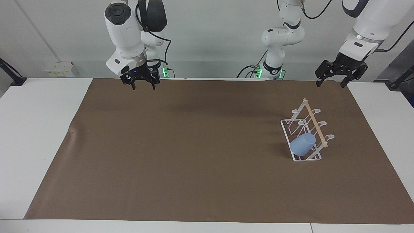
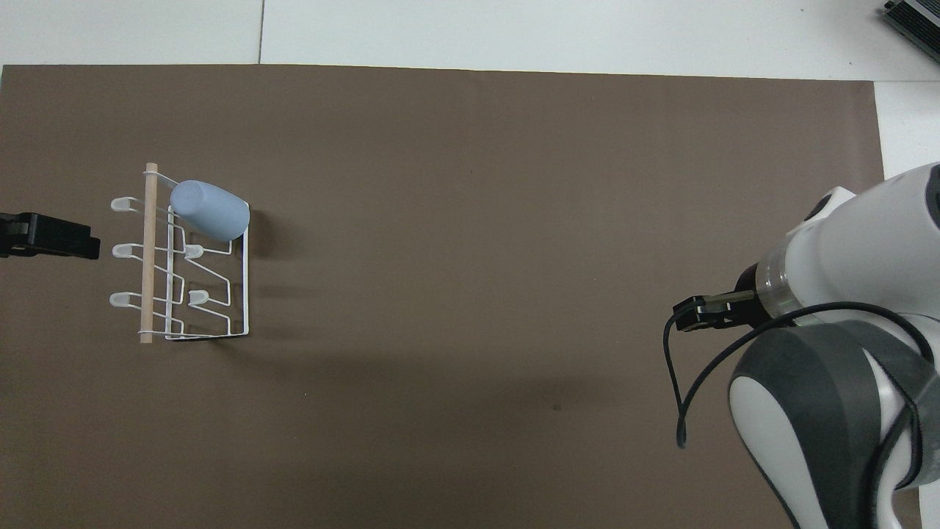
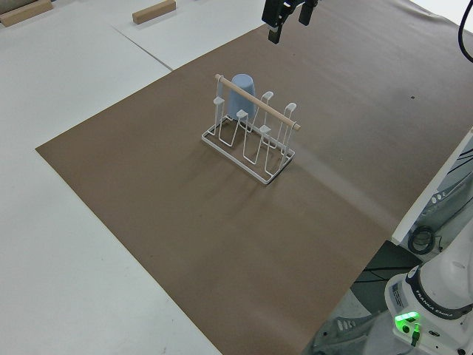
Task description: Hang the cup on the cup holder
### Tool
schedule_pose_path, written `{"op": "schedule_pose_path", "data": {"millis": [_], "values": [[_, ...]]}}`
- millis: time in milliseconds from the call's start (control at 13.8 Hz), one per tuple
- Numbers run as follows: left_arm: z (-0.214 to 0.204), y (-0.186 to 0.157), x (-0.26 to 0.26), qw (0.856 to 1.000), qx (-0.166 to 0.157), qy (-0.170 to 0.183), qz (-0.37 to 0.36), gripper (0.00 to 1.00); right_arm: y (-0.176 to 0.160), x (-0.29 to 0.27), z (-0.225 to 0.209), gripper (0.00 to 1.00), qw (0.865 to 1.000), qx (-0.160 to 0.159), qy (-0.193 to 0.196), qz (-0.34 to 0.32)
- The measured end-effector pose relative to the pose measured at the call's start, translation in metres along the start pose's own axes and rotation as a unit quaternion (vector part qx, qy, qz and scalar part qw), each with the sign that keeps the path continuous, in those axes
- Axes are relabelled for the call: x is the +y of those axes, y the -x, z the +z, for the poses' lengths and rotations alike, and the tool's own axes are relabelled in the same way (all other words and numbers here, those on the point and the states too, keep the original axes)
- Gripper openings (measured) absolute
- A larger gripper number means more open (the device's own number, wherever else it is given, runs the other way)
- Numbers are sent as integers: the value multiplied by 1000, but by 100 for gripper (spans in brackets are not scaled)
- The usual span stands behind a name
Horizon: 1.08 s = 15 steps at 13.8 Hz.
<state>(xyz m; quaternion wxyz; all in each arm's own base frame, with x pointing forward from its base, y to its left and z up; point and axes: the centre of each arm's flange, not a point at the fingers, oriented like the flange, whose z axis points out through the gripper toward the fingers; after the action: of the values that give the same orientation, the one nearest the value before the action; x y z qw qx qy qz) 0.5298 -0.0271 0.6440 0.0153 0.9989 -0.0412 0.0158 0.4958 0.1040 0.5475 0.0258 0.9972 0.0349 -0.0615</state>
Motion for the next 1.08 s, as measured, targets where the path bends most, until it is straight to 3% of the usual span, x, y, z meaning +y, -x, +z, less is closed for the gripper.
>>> {"op": "schedule_pose_path", "data": {"millis": [434, 651, 1084], "values": [[-2, 2, -1, 1000, 0, -2, 9, 100, 0, 0, 0, 90, 1000, 0, 0, 0], [-2, 3, -1, 1000, -5, -4, 10, 100, 0, 0, 0, 100, 1000, 0, 0, 0], [1, 6, -1, 1000, -19, -6, 15, 100, -1, 11, 0, 100, 1000, -1, -1, -10]]}}
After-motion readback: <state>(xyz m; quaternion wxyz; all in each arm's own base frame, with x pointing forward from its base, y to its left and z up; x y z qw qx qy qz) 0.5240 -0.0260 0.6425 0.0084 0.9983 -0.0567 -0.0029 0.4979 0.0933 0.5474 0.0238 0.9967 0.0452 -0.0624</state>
